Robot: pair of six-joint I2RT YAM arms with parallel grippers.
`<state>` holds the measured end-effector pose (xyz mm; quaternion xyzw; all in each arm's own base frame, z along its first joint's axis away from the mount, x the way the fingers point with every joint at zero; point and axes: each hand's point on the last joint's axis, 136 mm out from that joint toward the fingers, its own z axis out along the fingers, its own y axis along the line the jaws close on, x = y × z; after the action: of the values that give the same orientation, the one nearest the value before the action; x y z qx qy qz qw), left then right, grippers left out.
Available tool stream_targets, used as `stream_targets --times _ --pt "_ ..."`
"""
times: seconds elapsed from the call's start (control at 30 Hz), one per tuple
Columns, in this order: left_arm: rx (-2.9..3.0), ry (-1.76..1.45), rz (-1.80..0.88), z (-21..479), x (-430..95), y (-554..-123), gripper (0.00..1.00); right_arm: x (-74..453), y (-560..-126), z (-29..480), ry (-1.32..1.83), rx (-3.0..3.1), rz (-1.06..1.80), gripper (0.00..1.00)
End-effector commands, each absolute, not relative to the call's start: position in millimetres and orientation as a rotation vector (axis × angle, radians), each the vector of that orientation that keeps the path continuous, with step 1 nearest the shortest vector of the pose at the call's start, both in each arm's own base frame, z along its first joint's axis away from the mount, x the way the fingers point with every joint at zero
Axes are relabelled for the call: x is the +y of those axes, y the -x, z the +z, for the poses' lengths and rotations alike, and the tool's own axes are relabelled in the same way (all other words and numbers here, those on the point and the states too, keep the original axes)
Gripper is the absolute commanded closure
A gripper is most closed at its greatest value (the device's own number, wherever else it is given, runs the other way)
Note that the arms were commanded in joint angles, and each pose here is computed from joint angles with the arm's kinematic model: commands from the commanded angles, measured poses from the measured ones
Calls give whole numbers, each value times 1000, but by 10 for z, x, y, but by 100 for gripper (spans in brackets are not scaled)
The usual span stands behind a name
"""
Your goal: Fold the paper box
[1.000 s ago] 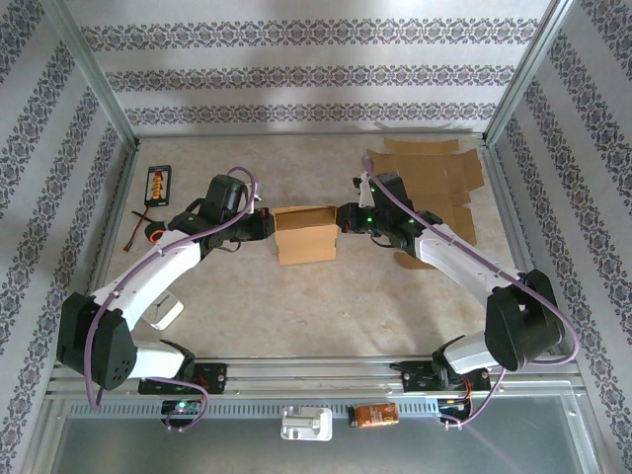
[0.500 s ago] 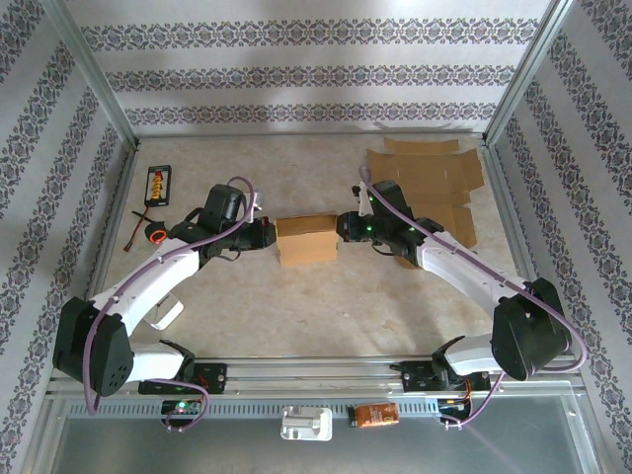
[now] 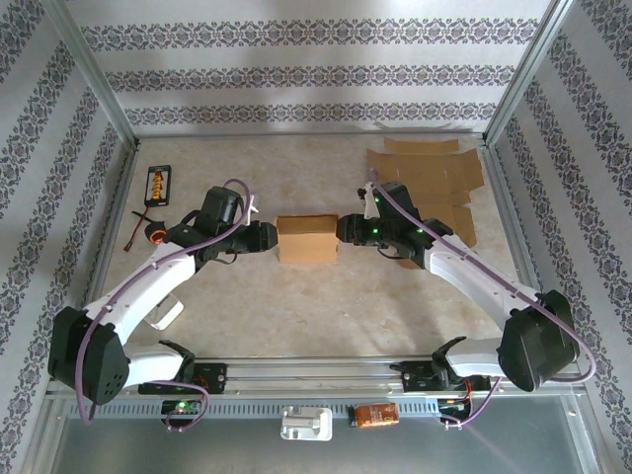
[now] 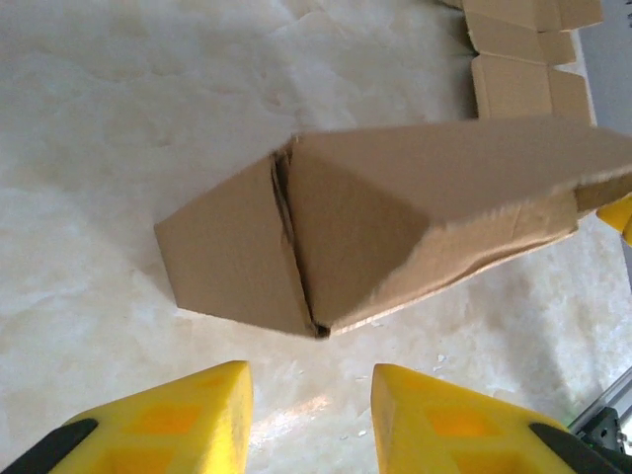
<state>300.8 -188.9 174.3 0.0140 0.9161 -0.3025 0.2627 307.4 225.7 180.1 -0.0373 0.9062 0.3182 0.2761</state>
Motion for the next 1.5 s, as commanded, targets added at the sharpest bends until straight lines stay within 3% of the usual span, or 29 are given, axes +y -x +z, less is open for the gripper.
stream_targets --times 0.0,0.2,0.3,0.47,0.63,0.8,0.93,1.23,1.47 --pt "2392 -71 -858 1920 -1935 -3001 63 2268 -3093 2100 94 2371 912 57" --pt "2308 -27 -868 2183 -1888 -3017 63 2173 -3151 2290 -60 2361 960 54" --pt "2257 192 -807 2347 -1670 -3101 61 2056 -3219 2318 -254 2376 1001 48" --pt "2251 505 -867 2368 -1566 -3297 57 2177 -3281 2194 -351 2521 1045 47" --pt "2262 584 -978 2324 -1685 -3508 51 2306 -3377 2075 -373 2570 1067 50" --pt "2321 556 -1026 2128 -1836 -3630 50 2343 -3370 1916 -372 2613 1041 61" --pt "2322 520 -1093 2093 -1954 -3699 59 2365 -3359 1875 -352 2621 1024 71" --pt "2394 515 -1068 1820 -1958 -3634 89 2329 -3344 1686 -339 2651 945 84" --pt "2506 508 -1013 1420 -1908 -3434 93 2343 -3322 1438 -318 2677 904 84"
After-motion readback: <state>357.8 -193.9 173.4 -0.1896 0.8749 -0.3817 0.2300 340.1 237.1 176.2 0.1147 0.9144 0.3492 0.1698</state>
